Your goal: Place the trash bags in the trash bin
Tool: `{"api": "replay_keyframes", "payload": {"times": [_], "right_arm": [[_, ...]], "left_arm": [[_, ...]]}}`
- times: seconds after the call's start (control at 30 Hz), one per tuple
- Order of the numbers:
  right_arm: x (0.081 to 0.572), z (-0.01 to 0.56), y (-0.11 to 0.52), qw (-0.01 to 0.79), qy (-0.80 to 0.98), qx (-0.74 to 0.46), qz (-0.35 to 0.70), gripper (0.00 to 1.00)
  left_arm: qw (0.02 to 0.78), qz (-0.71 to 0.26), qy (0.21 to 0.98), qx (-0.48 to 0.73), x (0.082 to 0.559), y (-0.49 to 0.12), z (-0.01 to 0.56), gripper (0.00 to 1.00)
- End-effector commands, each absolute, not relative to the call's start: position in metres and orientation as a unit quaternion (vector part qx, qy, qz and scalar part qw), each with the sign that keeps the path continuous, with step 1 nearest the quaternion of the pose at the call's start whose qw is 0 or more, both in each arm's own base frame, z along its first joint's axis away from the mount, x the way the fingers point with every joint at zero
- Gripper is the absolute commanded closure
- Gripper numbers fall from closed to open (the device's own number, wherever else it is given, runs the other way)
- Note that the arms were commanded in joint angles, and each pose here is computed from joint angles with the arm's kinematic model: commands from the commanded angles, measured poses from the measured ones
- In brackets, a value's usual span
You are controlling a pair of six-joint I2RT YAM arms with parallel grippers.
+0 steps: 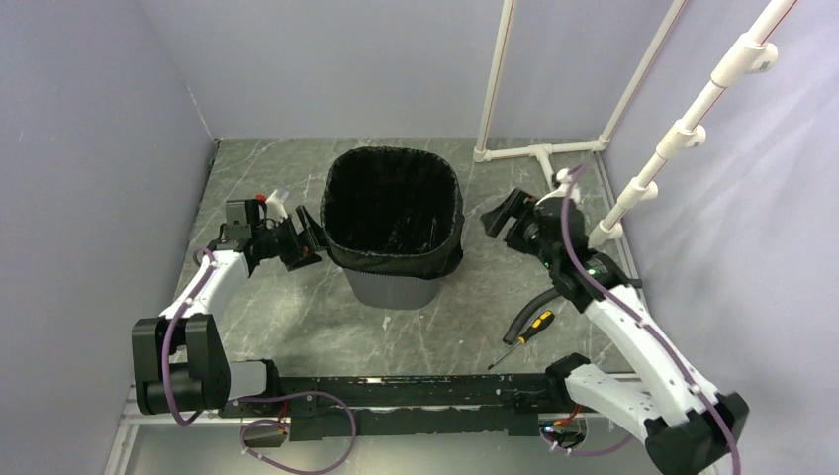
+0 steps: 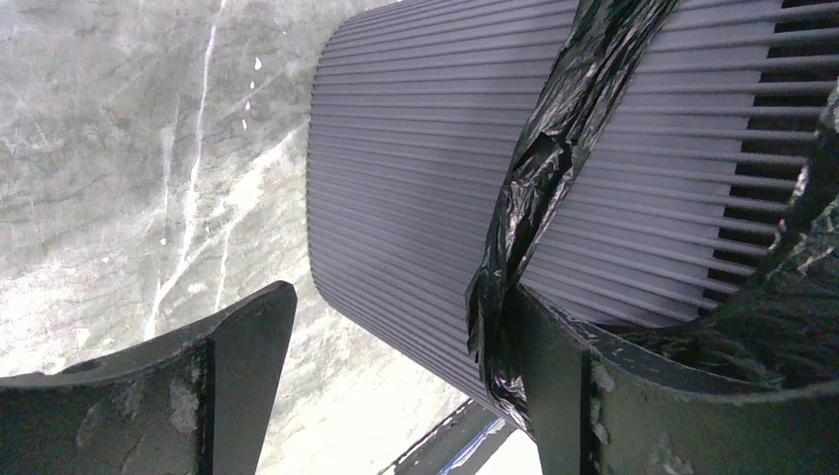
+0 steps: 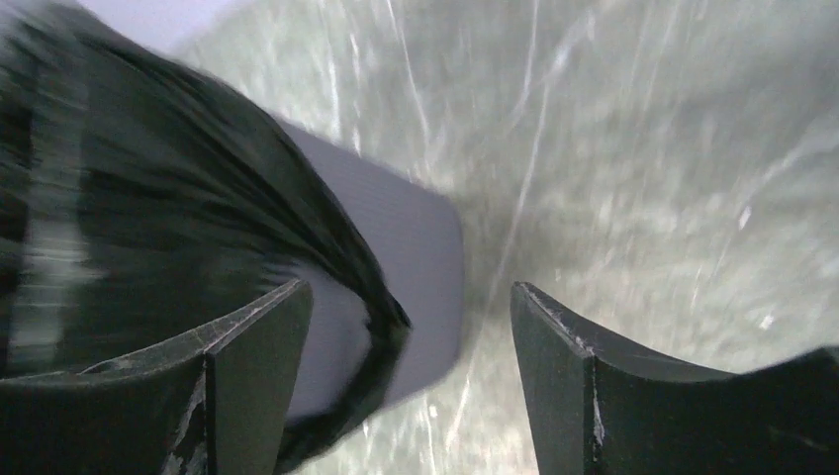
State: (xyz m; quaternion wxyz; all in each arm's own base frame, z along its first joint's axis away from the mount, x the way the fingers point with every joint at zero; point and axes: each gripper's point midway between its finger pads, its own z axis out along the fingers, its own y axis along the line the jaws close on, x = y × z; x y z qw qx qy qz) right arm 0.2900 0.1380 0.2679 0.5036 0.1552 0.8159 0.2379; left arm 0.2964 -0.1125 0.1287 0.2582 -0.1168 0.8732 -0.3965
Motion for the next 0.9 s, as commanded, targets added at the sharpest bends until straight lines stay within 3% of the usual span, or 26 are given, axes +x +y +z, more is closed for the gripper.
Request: {"api": "replay_keyframes", "payload": {"times": [0.0, 0.13, 0.47, 0.77, 0.87], "right_arm": [[0.27, 0.221, 0.194, 0.381, 0.825, 0.147, 0.391, 0.25], [0.263, 0.213, 0.22, 0.344, 0.816, 0.11, 0.452, 0.26], [0.279, 0.168, 0.242, 0.259, 0.869, 0.057, 0.419, 0.29], [0.295, 0.153, 0.211, 0.289, 0.907, 0.045, 0.302, 0.35], [0.281, 0.163, 0.219, 0.275, 0.908, -0.011, 0.315, 0.31]], "left_arm": [[0.264, -0.41, 0.867, -0.099, 0.292, -0.118, 0.14, 0.15], [0.252, -0.421, 0.866, -0.096, 0.285, -0.122, 0.143, 0.16], [0.241, -0.433, 0.864, -0.094, 0.269, -0.126, 0.152, 0.17], [0.239, -0.411, 0.876, -0.086, 0.264, -0.121, 0.156, 0.16], [0.261, -0.386, 0.879, -0.1, 0.265, -0.114, 0.16, 0.15]]}}
